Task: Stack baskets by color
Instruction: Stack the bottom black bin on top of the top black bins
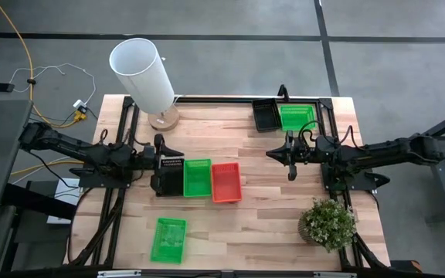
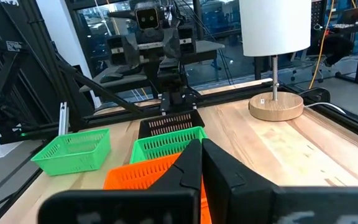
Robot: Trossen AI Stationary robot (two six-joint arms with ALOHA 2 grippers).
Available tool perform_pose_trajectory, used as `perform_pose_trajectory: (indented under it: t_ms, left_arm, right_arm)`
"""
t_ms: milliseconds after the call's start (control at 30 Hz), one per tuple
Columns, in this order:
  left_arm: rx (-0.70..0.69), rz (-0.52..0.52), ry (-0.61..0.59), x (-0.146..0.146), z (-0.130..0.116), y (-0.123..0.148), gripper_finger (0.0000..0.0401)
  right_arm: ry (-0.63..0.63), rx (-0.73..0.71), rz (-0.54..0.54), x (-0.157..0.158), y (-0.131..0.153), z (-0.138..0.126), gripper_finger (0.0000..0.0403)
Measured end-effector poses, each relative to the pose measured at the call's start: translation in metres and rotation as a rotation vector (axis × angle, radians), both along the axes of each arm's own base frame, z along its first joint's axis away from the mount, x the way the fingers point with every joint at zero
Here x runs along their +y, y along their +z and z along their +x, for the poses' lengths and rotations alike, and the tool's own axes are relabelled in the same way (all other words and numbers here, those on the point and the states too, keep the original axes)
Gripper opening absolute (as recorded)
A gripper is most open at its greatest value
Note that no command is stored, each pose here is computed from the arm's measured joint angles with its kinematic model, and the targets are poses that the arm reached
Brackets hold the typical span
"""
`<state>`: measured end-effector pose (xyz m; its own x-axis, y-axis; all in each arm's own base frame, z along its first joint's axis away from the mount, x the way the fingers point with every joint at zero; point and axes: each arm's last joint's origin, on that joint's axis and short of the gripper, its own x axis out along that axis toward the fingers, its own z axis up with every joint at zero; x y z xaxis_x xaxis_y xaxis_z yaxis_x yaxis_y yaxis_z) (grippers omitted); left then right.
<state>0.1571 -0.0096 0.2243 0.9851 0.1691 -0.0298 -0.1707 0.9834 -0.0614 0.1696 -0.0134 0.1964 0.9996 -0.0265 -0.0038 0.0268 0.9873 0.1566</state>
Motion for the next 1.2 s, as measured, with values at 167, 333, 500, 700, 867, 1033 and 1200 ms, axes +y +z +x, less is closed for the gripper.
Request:
perform_pose_trajectory:
  t_ms: [167, 333, 500, 700, 867, 1033, 1200]
  left_arm:
    - [0.336, -0.193, 0.138, 0.002, 0.004, 0.024, 0.0223]
    - [0.638, -0.446, 0.213, -0.008, -0.001, 0.026, 0.0223]
    - [0.820, -0.614, 0.316, -0.026, -0.012, 0.011, 0.0223]
    - [0.870, -0.635, 0.505, -0.042, -0.026, -0.001, 0.0223]
    - [0.908, -0.626, 0.583, -0.049, -0.027, -0.017, 0.0223]
    - [0.983, -0.643, 0.648, -0.049, -0.029, -0.049, 0.0223]
    - [0.928, -0.685, 0.617, -0.048, -0.024, -0.058, 0.0223]
  right_arm:
    - [-0.001, -0.001, 0.000, 0.000, 0.000, 0.000, 0.0000]
    - [-0.002, 0.010, -0.006, 0.000, -0.001, 0.000, 0.0000]
    - [-0.002, 0.024, -0.024, 0.000, -0.002, 0.000, 0.0000]
    - [-0.004, 0.030, -0.024, 0.000, -0.003, 0.000, 0.0000]
    - [-0.004, 0.033, -0.024, 0.000, -0.003, 0.000, 0.0000]
    - [-0.004, 0.043, -0.028, 0.000, -0.004, 0.000, 0.0000]
    - [-0.004, 0.049, -0.027, 0.000, -0.005, 0.000, 0.0000]
